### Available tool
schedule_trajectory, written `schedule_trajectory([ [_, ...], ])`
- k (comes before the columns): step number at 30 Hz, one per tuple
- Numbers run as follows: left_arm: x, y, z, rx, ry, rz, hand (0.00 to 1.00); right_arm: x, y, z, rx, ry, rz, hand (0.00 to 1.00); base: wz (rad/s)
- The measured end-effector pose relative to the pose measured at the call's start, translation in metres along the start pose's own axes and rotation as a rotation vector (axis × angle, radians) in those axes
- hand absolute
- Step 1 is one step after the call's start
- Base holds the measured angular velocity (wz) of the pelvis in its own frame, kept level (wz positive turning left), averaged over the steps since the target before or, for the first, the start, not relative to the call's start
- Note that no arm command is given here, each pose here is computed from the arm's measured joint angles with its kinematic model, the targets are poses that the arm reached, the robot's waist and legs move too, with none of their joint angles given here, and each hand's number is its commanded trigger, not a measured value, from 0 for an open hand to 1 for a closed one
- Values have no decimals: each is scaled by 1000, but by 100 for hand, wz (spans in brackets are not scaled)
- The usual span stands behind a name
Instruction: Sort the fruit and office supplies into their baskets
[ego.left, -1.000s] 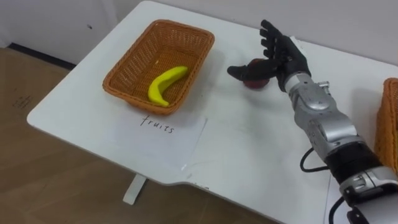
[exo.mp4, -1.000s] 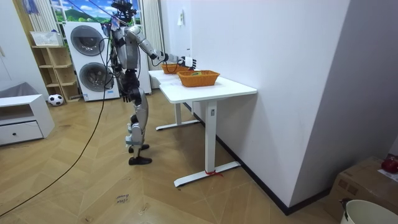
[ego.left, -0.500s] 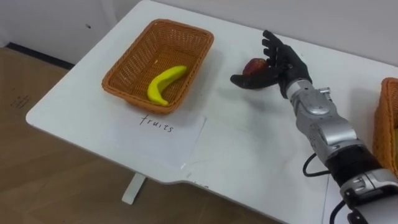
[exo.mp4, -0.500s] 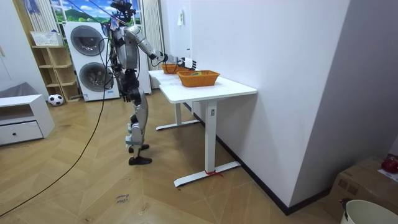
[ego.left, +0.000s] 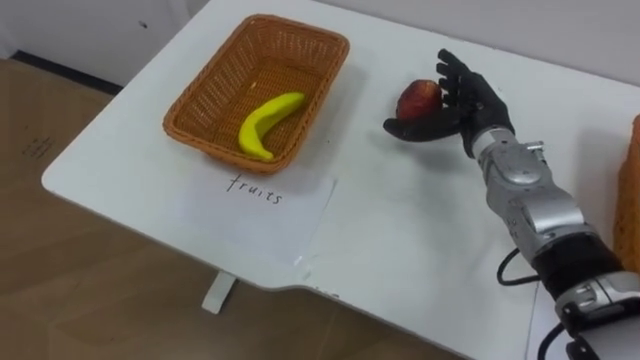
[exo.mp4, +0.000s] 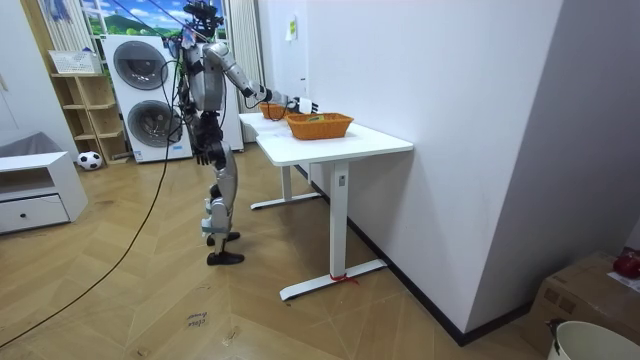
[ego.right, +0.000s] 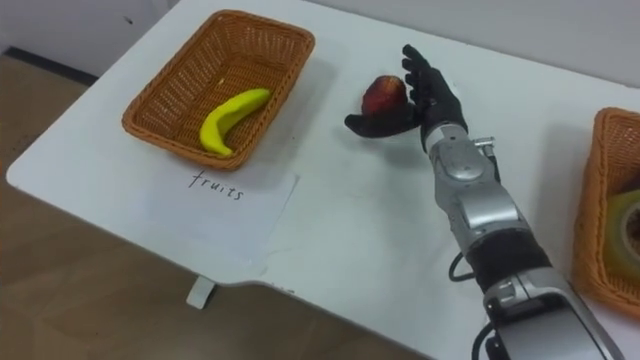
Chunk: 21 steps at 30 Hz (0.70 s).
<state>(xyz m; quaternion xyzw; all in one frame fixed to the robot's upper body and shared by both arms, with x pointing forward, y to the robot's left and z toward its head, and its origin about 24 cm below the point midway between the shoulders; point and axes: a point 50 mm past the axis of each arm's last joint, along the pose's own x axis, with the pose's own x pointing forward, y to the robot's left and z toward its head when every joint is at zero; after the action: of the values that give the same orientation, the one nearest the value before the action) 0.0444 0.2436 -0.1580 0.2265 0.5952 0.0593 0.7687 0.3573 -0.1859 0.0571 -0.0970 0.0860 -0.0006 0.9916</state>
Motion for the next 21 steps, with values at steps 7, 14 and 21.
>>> schedule_trajectory([
  [7, 1, -2, 12, -16, -27, -10, 0, 1, -8, 5, -75, -38, -31, 0, 0],
  [14, 2, -6, 22, -13, -58, -30, 0, 8, -16, 13, -104, -55, -87, 0, 0],
  [21, 5, -4, 36, -70, -85, -34, 0, 10, -18, 14, -128, -65, -100, 0, 0],
])
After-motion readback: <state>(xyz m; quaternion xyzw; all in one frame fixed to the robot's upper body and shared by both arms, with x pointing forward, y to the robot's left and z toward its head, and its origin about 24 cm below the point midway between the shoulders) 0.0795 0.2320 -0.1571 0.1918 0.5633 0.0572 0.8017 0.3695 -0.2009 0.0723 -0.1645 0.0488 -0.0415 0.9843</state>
